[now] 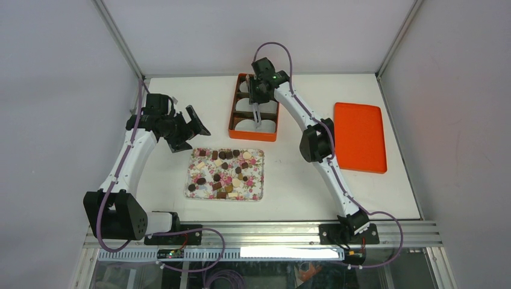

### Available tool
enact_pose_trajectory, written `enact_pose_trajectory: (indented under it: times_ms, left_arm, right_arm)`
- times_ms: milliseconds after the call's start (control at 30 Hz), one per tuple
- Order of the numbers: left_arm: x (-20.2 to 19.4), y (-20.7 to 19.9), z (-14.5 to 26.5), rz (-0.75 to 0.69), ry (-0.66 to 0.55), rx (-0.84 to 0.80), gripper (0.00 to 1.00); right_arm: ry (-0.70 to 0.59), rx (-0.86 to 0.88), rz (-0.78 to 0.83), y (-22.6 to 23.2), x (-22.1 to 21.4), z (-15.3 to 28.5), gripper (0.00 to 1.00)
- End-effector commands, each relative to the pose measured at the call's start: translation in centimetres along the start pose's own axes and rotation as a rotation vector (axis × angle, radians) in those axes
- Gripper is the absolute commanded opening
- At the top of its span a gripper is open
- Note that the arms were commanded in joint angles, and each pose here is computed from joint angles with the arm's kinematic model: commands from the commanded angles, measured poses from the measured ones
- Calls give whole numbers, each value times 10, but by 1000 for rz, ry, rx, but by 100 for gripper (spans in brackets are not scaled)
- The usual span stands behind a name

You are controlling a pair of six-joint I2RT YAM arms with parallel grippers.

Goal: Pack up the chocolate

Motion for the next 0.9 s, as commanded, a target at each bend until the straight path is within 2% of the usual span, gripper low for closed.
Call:
enact_pose_trajectory:
  times_ms: [0, 533, 867]
  left_arm:
    - [3, -5, 9, -15, -28, -41, 99]
    - [2, -3, 8, -15, -30, -35, 99]
    - [2, -3, 9, -15, -32, -33, 99]
  right_arm:
    - [-61, 28, 12, 7, 14, 6, 30]
    - [-56, 21, 14, 6, 12, 4, 40]
    - [-56, 18, 16, 6, 13, 5, 40]
Point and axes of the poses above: each gripper's point midway between its finger pads, its own z axis back along the fingers, its own y axis along the line the jaws close on, x = y × z, the point moved 6 cm from there along z, back along the fingers, and after that the axes turned 7 degrees about z, right-handed, at the moved point
